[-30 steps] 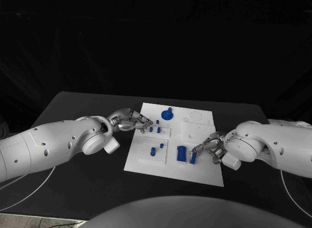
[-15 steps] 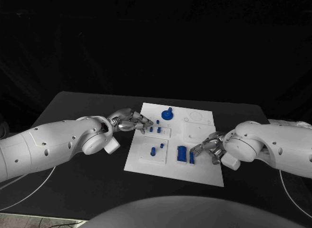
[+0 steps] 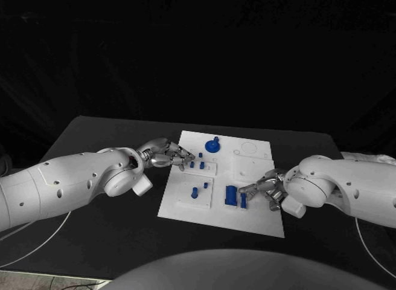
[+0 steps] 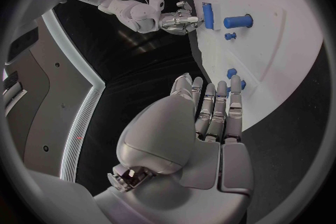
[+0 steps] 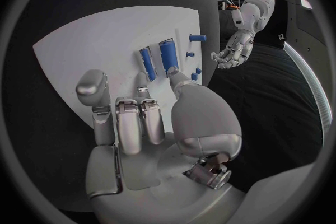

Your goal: Assemble the parts on the task board

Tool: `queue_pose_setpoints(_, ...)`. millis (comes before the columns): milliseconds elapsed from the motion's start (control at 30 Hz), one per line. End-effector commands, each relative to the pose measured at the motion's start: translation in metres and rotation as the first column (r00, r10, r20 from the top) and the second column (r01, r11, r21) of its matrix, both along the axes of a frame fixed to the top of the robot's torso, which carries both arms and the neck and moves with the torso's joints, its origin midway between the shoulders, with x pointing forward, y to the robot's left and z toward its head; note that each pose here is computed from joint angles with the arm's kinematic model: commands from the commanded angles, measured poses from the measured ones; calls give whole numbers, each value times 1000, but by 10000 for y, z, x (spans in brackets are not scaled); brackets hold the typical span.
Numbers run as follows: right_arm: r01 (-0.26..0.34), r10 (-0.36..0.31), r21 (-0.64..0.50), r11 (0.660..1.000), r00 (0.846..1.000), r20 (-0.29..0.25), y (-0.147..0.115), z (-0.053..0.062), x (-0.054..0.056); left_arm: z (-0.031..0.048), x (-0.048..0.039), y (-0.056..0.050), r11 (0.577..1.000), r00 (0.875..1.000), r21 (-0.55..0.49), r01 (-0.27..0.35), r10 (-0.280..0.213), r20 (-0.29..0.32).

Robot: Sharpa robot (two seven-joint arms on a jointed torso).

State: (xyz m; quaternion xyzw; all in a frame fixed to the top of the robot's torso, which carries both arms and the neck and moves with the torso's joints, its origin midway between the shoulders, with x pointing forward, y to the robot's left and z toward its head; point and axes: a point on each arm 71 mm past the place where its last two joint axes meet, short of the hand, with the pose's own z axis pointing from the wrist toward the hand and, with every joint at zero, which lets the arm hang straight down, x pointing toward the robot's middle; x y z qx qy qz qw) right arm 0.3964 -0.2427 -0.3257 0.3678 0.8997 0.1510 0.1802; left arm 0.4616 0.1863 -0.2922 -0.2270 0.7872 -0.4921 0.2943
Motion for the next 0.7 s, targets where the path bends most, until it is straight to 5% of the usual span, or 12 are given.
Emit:
queue_pose_setpoints(33,-19,19,6,1000,999,45,-6,17,-1,7,-13,-20,1000,1000,-8,18,-18,-5)
queue_pose_setpoints(167,-10,9,11,1000,991,132,-57,74,-4,16,-12,-13,1000,1000,-15,16,-16,6)
queue_pose_setpoints(300,-12,-1,49,999,964,266,-118,186,-16,38,-10,-1,999,1000,-31,9,-8,30)
queue_pose_setpoints(400,-18,-32,126,992,922,386,-150,314,-15,69,-10,1,999,998,-55,2,1,63)
queue_pose_setpoints(533,-9,-151,288,958,835,529,-177,515,-10,132,-16,11,995,991,-102,-21,34,129)
queue_pose_setpoints(633,-40,-226,433,901,808,545,-158,610,-4,172,-25,34,990,983,-134,-41,64,171)
queue_pose_setpoints(700,-70,-294,551,831,787,543,-143,691,25,215,-37,61,985,973,-164,-56,91,210)
